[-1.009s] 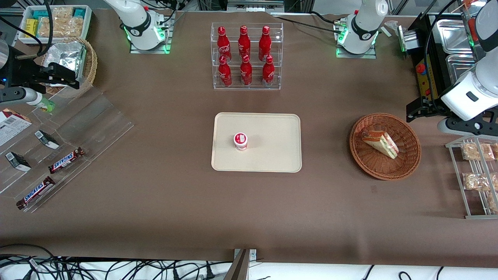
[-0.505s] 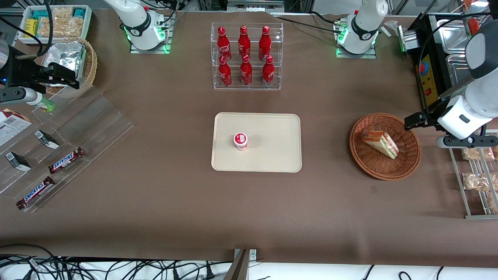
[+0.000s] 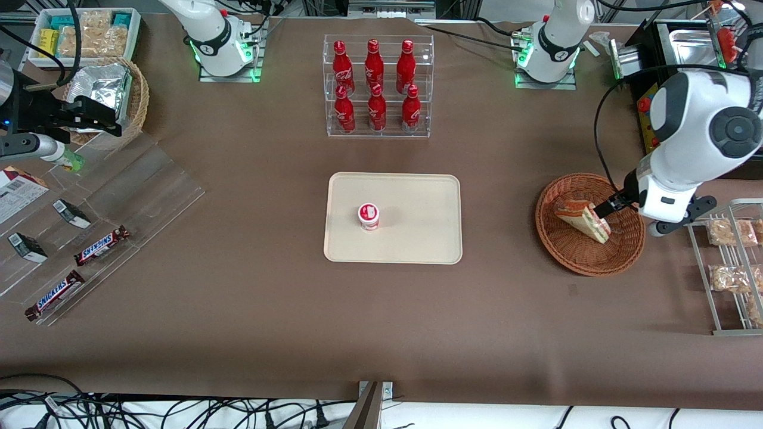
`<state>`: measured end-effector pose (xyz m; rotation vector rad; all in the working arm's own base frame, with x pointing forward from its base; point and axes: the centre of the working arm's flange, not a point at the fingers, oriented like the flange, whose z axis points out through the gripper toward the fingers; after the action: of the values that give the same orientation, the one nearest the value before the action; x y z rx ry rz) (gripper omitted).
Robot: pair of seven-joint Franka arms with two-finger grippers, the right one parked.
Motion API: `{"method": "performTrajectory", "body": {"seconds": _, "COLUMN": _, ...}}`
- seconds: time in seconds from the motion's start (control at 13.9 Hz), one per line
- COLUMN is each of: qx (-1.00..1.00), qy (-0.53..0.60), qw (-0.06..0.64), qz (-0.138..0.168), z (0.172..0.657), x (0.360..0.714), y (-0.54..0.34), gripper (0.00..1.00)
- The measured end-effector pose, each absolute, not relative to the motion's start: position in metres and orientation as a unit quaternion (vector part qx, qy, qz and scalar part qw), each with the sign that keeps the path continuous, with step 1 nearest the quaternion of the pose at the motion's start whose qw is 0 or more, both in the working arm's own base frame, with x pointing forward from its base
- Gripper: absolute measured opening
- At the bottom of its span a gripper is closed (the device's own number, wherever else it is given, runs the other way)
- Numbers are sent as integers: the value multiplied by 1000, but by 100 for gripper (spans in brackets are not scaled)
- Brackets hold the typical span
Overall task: Place sandwich from basket to tray
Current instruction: 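Move the left gripper down over the wrapped sandwich in the wicker basket, then close the left gripper on the sandwich's crust edge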
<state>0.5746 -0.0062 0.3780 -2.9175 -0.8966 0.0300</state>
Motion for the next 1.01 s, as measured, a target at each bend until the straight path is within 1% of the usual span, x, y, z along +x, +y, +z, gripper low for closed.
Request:
{"method": "performTrajectory", "body": {"seconds": 0.29, "qx": -932, "qy": -359, "qw": 45, "qz": -15, "z": 334, "x": 558, "y": -8, "gripper": 100}}
{"method": "performTrajectory", "body": {"seconds": 0.5, "qx": -926, "qy": -372, "qw": 50, "qz": -33, "z": 301, "x": 550, "y": -11, "gripper": 100}}
{"method": "performTrajectory", "body": {"seconds": 0.72, "qx": -923, "qy": -380, "qw": 47, "qz": -37, "z": 272, "x": 548, "y": -13, "gripper": 100}}
{"method": "performTrajectory", "body": {"seconds": 1.01, "qx": -920, "qy": -388, "qw": 39, "qz": -41, "z": 250, "x": 549, "y": -3, "gripper": 100}}
